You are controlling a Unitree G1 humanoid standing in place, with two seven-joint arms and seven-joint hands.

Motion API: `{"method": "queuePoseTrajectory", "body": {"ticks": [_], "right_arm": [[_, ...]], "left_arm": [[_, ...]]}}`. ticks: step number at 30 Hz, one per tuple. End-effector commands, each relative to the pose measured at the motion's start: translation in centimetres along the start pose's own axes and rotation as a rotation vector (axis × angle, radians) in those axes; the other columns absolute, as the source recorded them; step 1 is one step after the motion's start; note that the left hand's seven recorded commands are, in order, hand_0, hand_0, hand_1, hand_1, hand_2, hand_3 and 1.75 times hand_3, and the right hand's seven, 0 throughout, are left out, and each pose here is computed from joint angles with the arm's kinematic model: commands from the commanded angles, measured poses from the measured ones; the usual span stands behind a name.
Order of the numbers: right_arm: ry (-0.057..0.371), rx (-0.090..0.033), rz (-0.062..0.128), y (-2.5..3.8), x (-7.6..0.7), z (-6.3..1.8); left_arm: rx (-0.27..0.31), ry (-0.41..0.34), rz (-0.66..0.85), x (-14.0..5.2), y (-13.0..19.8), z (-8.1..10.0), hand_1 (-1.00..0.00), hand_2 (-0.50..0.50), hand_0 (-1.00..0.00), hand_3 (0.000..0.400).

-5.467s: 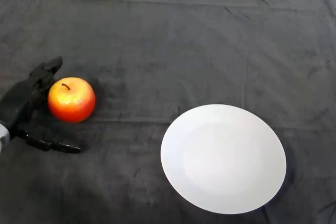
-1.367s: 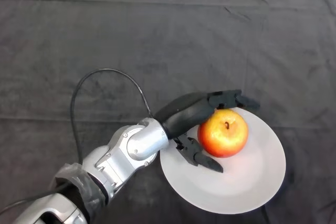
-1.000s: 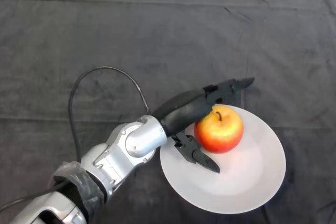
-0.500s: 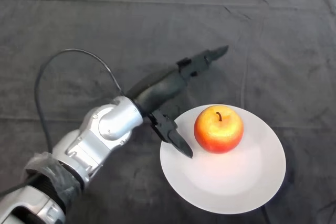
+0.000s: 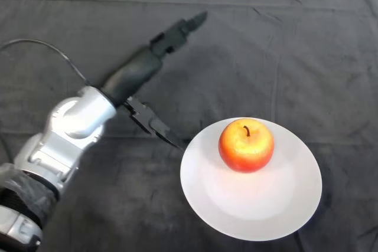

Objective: Move the apple to the plate

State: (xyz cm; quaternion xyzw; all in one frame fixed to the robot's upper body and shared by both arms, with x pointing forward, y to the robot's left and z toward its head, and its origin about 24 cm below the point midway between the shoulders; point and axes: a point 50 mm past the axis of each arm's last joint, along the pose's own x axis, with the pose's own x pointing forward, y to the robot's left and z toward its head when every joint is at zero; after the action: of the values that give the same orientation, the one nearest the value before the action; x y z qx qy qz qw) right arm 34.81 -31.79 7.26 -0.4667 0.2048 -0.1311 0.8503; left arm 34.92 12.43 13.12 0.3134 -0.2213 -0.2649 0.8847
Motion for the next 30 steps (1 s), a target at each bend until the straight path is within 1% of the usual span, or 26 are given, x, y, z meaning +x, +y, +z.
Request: {"method": "queuePoseTrajectory", "body": {"ticks": [1,11,18,22,28,30], "right_arm": [[0.038,0.004,0.020,0.59,-0.32,-1.47],[0.038,0.004,0.020,0.58,-0.31,-1.47],[0.039,0.003,0.020,0.57,-0.30,-1.46],[0.039,0.003,0.020,0.56,-0.30,-1.46],[0.039,0.002,0.021,0.56,-0.28,-1.46],[0.040,0.002,0.021,0.56,-0.28,-1.46]], "left_arm": [[0.007,0.043,0.025,-1.6,1.1,-1.3,0.00,0.00,0.00,0.000],[0.007,0.133,0.151,-4.4,4.6,-3.9,0.00,0.00,0.00,0.000],[0.010,0.218,0.263,-7.1,7.5,-5.6,0.00,0.00,0.00,0.000],[0.007,0.267,0.335,-8.6,8.9,-6.4,0.00,0.00,0.00,0.000],[0.000,0.331,0.439,-10.4,10.3,-7.3,0.00,0.00,0.00,0.000],[-0.002,0.350,0.471,-11.4,10.8,-7.6,0.00,0.00,0.00,0.000]]}}
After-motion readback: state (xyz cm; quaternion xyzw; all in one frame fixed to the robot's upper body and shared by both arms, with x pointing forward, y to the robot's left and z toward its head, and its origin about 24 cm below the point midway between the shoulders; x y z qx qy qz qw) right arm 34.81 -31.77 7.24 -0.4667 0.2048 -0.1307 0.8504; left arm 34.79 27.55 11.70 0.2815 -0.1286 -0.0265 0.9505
